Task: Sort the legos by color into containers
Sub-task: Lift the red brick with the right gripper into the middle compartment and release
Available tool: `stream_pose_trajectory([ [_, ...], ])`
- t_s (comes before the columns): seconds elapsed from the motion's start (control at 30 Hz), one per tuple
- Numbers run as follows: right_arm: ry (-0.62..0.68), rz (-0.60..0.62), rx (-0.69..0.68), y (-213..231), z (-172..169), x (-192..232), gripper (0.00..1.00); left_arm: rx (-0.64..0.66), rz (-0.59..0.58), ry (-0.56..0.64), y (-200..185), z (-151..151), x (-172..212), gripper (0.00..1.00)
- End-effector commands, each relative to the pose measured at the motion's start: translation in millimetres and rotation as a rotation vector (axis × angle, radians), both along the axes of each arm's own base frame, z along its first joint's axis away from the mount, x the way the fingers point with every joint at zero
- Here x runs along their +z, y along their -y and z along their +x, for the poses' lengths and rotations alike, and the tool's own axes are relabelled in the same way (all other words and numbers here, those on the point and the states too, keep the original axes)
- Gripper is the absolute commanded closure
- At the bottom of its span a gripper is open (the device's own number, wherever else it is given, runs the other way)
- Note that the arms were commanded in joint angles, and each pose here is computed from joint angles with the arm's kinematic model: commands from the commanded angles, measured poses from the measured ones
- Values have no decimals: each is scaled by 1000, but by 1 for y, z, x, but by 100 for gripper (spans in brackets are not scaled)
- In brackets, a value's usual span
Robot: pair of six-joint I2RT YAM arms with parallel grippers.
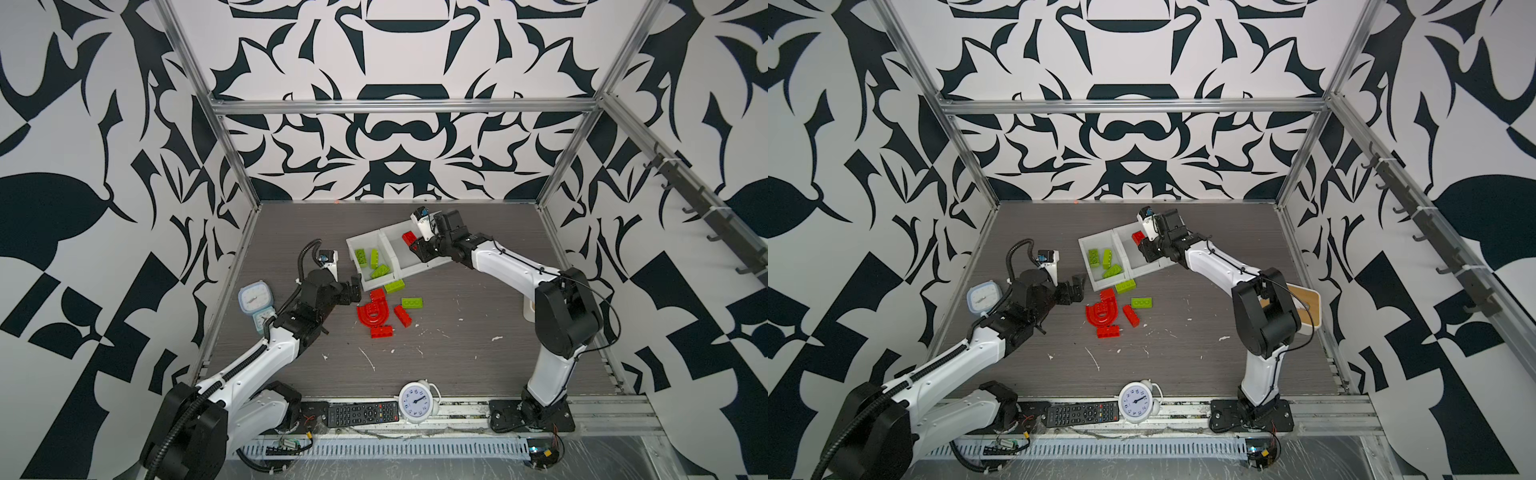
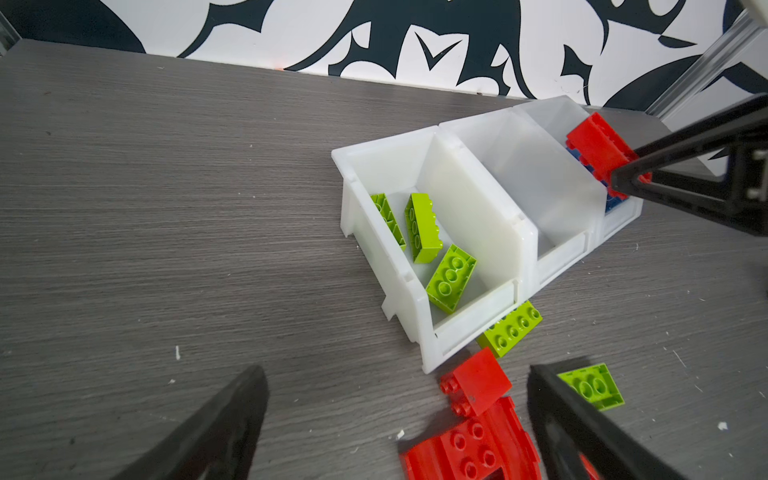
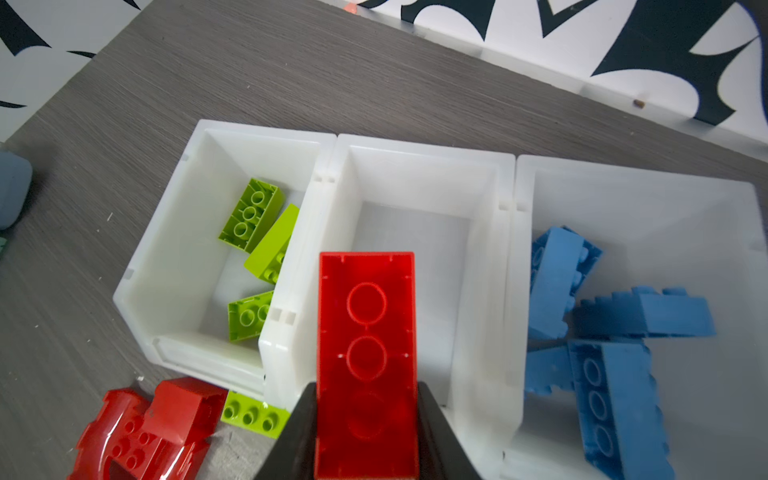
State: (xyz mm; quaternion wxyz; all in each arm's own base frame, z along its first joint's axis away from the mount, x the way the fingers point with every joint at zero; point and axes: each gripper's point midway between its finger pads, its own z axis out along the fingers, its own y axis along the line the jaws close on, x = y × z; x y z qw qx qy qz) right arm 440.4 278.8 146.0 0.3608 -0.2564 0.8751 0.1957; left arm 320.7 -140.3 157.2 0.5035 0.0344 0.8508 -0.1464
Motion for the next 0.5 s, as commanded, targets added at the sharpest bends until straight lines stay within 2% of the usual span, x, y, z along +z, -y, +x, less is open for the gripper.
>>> stream_pose_trajectory([
  [0.0,14,24,35,-10,5,11,78,24,5,19,-5,1,3,0],
  [0.3,-5,36,21,-15,17,-3,73,30,7,34,-8,0,6,0],
  [0.4,-5,37,18,-17,18,-4,69,29,10,30,-8,1,5,0],
  [0.47,-2,39,18,-17,19,-3,63,27,9,28,-7,0,4,0],
])
